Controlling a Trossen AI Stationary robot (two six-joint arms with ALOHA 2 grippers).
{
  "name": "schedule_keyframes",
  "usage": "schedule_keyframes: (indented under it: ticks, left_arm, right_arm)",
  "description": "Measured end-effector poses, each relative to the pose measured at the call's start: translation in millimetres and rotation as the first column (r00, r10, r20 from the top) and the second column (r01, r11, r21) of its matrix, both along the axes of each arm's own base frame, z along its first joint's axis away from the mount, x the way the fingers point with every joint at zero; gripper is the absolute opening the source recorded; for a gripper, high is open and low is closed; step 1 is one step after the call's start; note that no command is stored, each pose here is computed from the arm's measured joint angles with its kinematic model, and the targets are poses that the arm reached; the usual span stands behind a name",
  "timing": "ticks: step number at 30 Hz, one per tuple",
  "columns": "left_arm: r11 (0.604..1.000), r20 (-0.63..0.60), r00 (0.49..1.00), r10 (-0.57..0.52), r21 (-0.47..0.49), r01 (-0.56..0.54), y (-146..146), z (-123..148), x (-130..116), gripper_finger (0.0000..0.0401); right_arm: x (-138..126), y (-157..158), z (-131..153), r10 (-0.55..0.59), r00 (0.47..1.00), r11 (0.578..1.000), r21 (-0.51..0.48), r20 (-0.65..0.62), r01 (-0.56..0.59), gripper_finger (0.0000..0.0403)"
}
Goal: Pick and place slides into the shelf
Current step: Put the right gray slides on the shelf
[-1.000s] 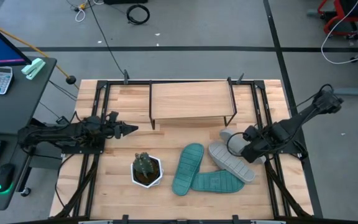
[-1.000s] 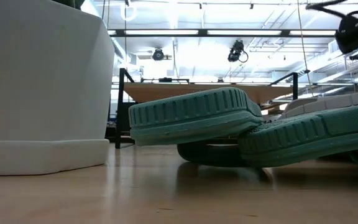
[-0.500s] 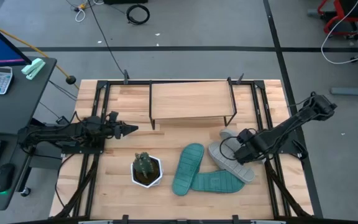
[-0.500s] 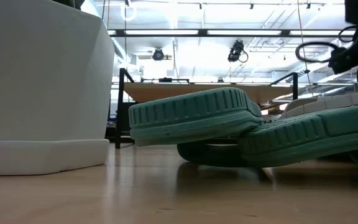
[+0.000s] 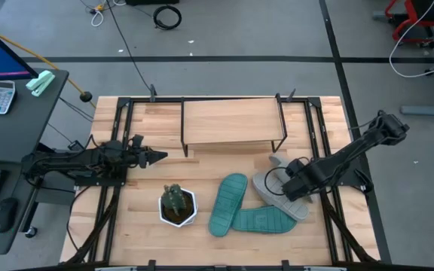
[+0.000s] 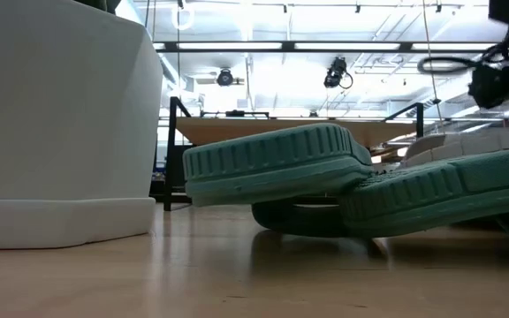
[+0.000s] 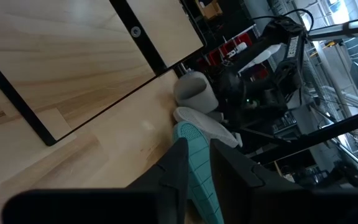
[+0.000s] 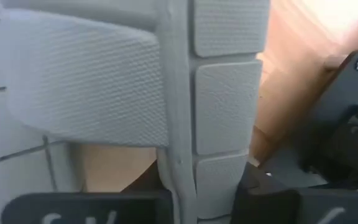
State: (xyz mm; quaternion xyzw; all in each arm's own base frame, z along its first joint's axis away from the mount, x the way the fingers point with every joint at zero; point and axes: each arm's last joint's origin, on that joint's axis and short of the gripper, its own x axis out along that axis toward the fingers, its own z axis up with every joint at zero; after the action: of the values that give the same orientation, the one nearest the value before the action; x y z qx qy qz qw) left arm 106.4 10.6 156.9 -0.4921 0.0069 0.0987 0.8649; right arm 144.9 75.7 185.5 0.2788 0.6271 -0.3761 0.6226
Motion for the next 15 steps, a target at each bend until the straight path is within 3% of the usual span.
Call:
schedule_keyframes:
  ticks: [7, 12, 15]
  left_arm:
    - [1.000, 0.000, 1.000, 0.000, 0.001, 0.000, 0, 0, 0, 0.0068]
    - [1.000, -0.002, 1.000, -0.002, 0.011, 0.002, 0, 0, 0, 0.0064]
    - [1.000, -0.001, 1.000, -0.001, 0.011, 0.001, 0, 0, 0, 0.0060]
  right_arm:
    - [-12, -7, 40, -0.026, 0.991, 0.998, 0.064, 0.129, 0.018, 0.0067]
    - [-15, -7, 83, 0.053, 0.952, 0.984, 0.145, 0.300, -0.101, 0.0067]
    - [-14, -7, 113, 0.104, 0.903, 0.971, 0.155, 0.417, -0.183, 0.0067]
